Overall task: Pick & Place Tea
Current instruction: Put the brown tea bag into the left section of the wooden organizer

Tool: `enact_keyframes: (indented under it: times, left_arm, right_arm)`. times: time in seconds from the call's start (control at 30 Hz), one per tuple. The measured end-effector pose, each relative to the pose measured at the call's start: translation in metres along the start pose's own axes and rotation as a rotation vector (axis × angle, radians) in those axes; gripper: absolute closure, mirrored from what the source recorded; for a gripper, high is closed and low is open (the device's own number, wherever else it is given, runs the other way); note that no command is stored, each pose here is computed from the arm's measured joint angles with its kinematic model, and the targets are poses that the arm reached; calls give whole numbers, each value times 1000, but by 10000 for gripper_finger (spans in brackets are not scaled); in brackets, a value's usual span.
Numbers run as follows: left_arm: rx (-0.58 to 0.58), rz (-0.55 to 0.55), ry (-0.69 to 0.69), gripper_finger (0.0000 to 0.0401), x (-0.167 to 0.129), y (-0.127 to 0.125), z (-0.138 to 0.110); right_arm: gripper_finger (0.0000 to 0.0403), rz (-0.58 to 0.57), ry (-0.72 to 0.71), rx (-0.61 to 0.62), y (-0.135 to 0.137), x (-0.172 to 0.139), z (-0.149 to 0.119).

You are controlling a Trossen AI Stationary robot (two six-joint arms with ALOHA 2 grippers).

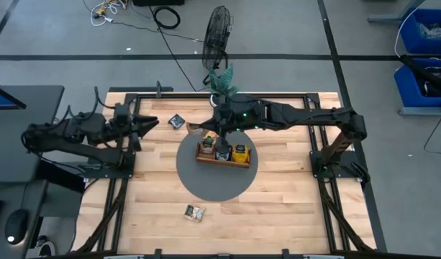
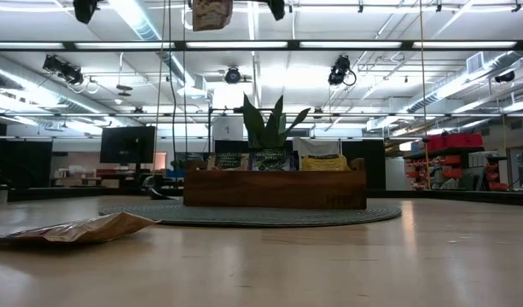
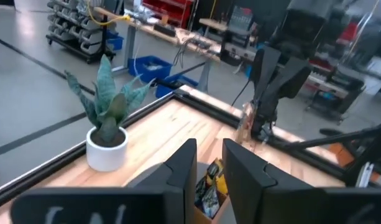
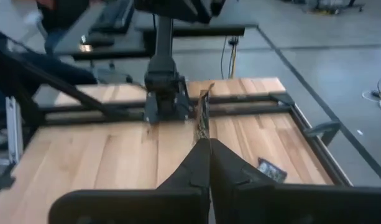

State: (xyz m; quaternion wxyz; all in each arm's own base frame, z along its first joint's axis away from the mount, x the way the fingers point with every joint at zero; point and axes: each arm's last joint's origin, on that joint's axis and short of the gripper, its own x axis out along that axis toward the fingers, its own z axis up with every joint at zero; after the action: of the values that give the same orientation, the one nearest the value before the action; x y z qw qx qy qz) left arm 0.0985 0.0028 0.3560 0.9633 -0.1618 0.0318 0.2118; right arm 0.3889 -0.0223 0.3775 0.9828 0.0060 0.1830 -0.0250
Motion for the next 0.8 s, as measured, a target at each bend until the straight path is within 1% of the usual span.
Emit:
enact_keyframes:
  times: [0.1, 0.2, 0.27, 0.33, 0.4, 0.53, 0.67, 0.8]
  left_arm:
    - [-31, -16, -40, 325, -3, 4, -4]
    - [-27, -21, -54, 325, -5, 5, -5]
    - [-13, -21, -51, 326, -4, 5, -6]
    - [-13, -20, -51, 328, -4, 5, -6]
    - [-25, -12, -53, 329, -4, 5, -6]
    - [-39, 5, -59, 330, -4, 6, -6]
    - [-51, 36, -71, 330, -4, 7, -5]
    - [-59, 52, -76, 330, -4, 7, -5]
  right_arm:
    - [403, 0, -75, 24, 0, -7, -14]
    - [403, -36, -114, 50, -1, -13, -39]
    - [403, -43, -99, 49, -1, -15, -59]
    - [403, -44, -104, 20, -1, -13, -76]
    - [403, -41, -103, -5, -1, -10, -92]
    - [403, -47, -90, -12, 0, -3, -122]
    - [403, -51, -109, -44, -1, 0, -142]
    - [403, -42, -51, -66, 1, 11, -158]
